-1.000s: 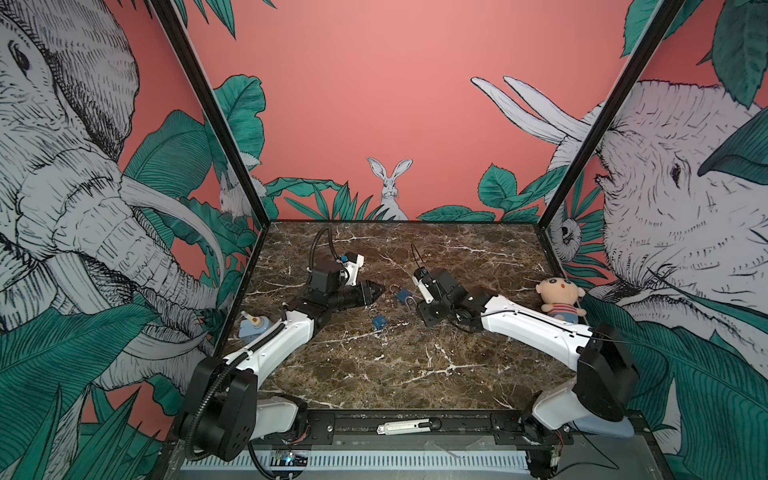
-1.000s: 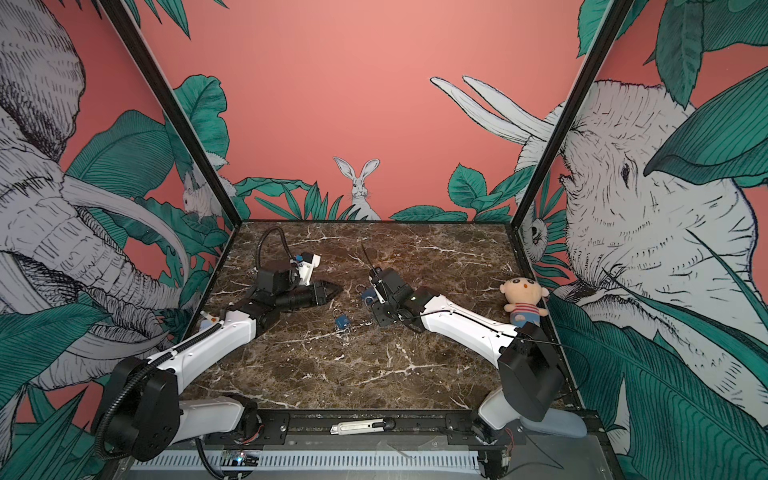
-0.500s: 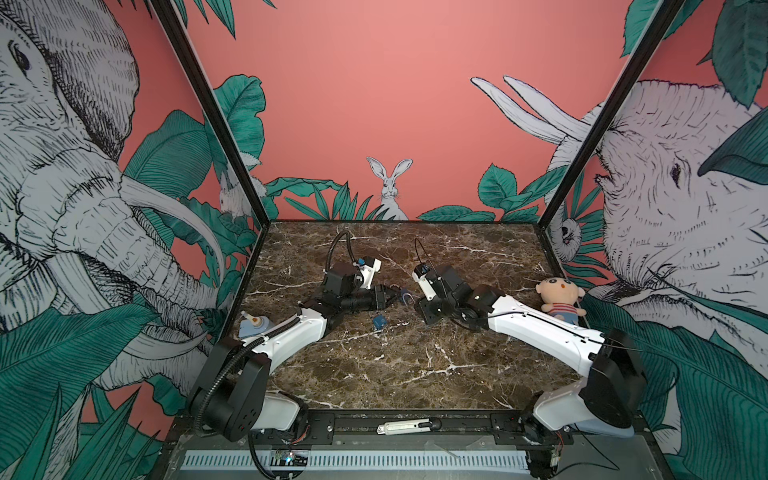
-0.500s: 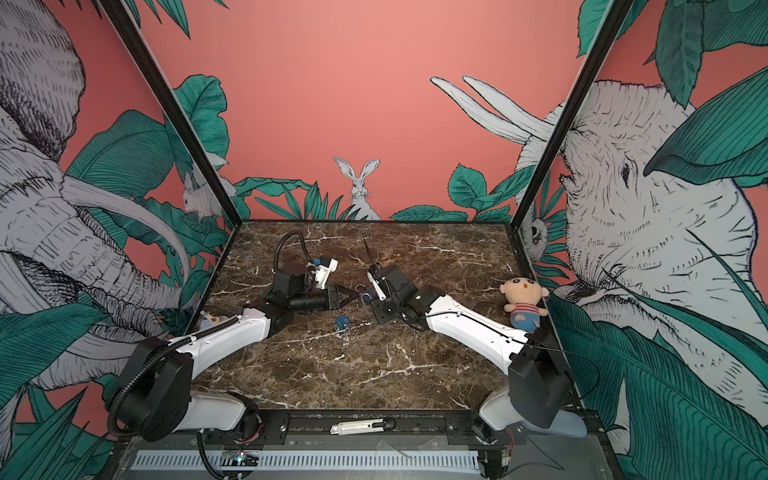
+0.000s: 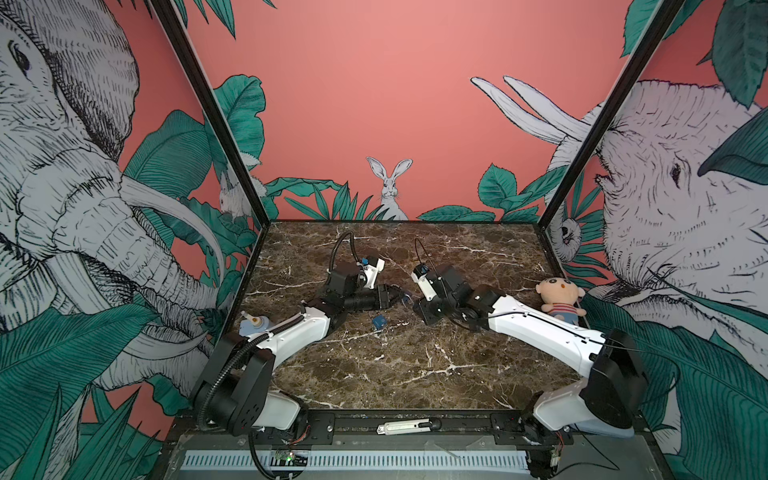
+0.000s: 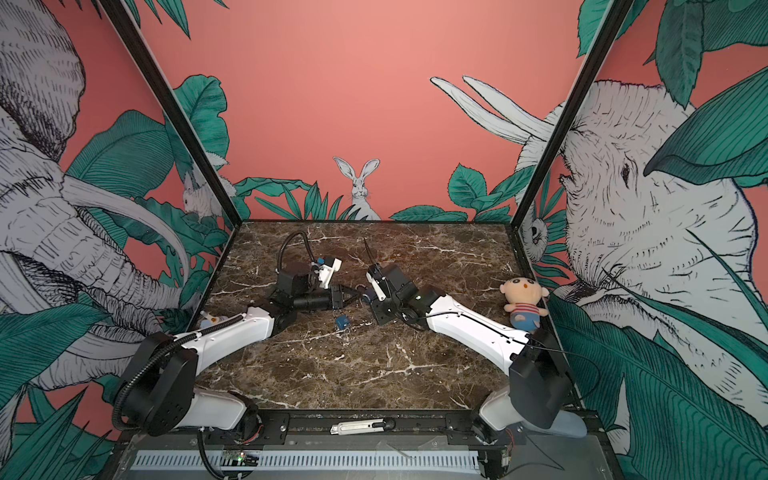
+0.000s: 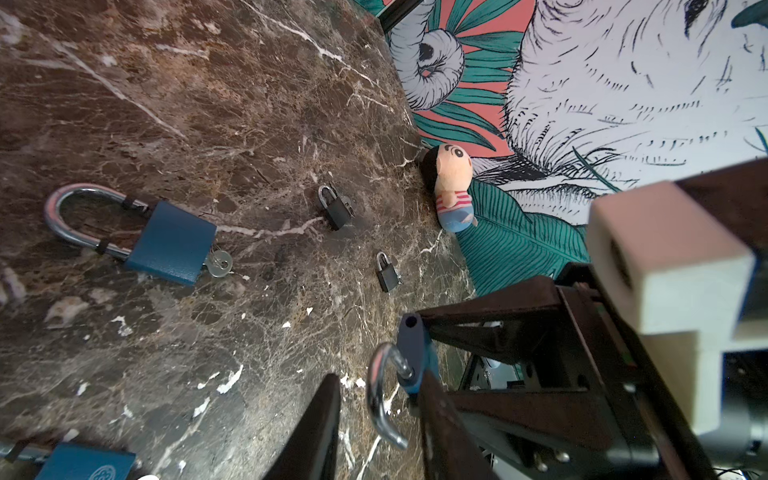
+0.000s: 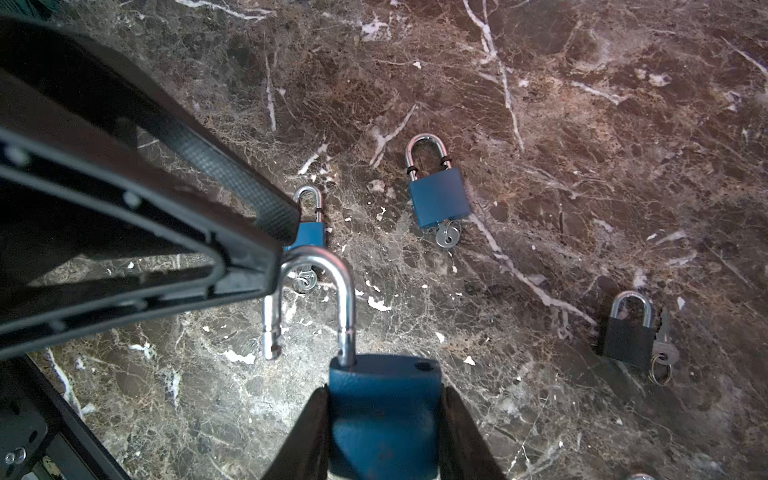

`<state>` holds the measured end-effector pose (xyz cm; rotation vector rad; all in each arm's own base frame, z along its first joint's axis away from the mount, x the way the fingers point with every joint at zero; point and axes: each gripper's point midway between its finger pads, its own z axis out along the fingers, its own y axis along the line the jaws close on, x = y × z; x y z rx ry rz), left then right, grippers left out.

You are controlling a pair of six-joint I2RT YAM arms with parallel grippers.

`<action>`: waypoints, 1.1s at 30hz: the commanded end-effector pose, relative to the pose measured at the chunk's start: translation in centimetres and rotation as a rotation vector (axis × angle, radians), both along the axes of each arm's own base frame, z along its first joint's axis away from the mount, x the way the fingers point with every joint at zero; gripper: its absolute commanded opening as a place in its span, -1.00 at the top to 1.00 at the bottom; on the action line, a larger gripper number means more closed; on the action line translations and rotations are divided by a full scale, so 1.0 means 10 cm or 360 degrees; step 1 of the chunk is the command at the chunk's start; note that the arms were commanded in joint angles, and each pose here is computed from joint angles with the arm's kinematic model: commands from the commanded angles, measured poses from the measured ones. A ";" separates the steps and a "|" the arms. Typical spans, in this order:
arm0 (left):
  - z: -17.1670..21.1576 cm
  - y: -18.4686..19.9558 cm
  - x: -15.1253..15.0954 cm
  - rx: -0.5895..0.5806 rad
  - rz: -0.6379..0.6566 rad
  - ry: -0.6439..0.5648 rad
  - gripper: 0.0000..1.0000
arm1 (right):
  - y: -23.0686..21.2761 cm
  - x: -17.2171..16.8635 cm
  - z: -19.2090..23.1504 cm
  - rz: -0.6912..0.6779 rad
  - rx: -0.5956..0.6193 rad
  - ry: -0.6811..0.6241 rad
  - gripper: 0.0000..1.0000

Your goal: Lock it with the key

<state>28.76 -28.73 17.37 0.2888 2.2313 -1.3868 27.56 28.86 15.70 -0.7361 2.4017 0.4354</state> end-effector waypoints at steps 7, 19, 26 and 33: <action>0.14 -0.10 -0.02 -0.0047 -0.0063 -0.0052 0.36 | 0.05 0.07 0.30 -0.0028 0.0136 -0.0099 0.94; 0.12 -0.18 -0.04 -0.0073 -0.0100 -0.0021 0.45 | 0.07 0.09 0.31 -0.0028 0.0145 -0.0107 0.95; 0.11 -0.20 -0.04 -0.0084 -0.0106 -0.0014 0.64 | 0.07 0.09 0.32 -0.0023 0.0145 -0.0106 0.96; 0.08 -0.21 -0.03 -0.0098 -0.0106 0.0006 1.00 | 0.08 0.09 0.35 -0.0022 0.0151 -0.0119 0.96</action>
